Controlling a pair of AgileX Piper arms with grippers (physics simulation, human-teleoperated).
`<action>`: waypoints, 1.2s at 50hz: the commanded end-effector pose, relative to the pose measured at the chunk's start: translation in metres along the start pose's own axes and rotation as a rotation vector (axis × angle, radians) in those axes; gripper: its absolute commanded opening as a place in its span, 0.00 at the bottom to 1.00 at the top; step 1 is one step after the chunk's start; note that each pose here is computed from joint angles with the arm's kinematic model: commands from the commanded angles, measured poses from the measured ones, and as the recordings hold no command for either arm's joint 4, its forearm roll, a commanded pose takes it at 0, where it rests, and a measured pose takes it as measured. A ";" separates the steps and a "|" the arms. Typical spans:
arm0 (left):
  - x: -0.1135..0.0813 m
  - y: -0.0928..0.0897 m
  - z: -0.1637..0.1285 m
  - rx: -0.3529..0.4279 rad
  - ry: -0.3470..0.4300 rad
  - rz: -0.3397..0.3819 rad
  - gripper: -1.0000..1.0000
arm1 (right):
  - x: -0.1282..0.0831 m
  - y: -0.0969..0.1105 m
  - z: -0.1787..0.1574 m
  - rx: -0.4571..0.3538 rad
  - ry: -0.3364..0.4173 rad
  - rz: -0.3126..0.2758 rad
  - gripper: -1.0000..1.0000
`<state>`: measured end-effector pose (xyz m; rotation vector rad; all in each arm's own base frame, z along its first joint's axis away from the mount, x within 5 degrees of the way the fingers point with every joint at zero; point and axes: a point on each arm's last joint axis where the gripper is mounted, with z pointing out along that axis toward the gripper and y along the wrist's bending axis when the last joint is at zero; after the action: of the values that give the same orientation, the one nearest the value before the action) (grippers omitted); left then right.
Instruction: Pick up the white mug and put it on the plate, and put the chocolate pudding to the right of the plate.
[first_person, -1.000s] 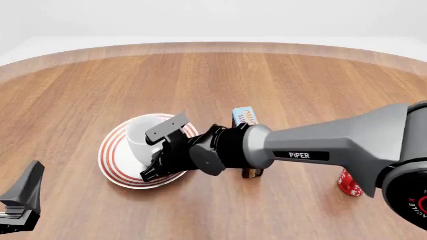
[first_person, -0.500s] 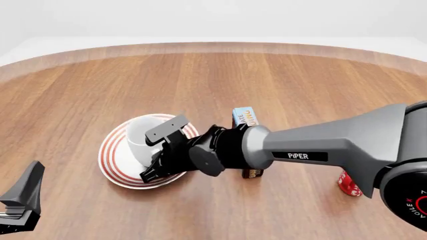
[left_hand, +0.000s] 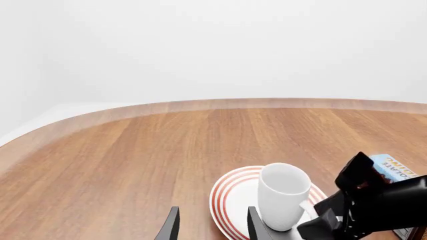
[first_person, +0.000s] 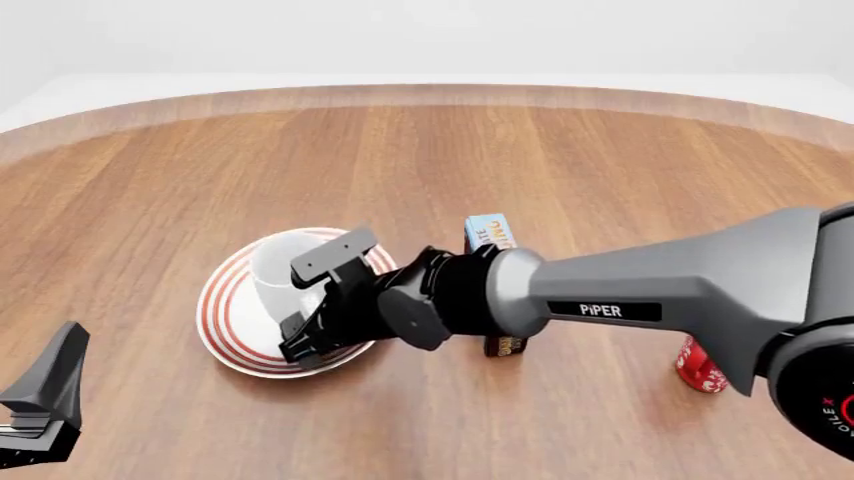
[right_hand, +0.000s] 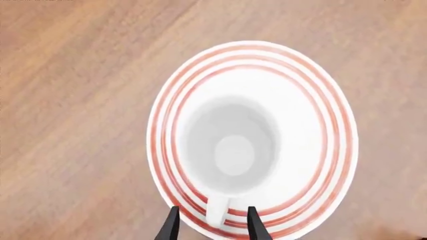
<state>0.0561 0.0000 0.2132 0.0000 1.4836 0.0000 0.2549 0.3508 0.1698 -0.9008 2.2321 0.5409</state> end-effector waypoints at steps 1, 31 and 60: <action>0.000 0.000 0.000 0.000 0.000 0.000 1.00 | -0.003 0.001 -0.006 -0.002 -0.010 -0.005 1.00; 0.000 0.000 0.000 0.000 0.000 0.000 1.00 | -0.016 -0.005 -0.039 0.004 -0.064 -0.053 1.00; 0.000 0.000 0.000 0.000 0.000 0.000 1.00 | -0.017 -0.013 -0.081 0.016 -0.124 -0.070 1.00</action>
<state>0.0561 0.0000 0.2132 0.0000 1.4836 0.0000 0.2439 0.3128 0.2275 -0.9158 2.1015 0.5316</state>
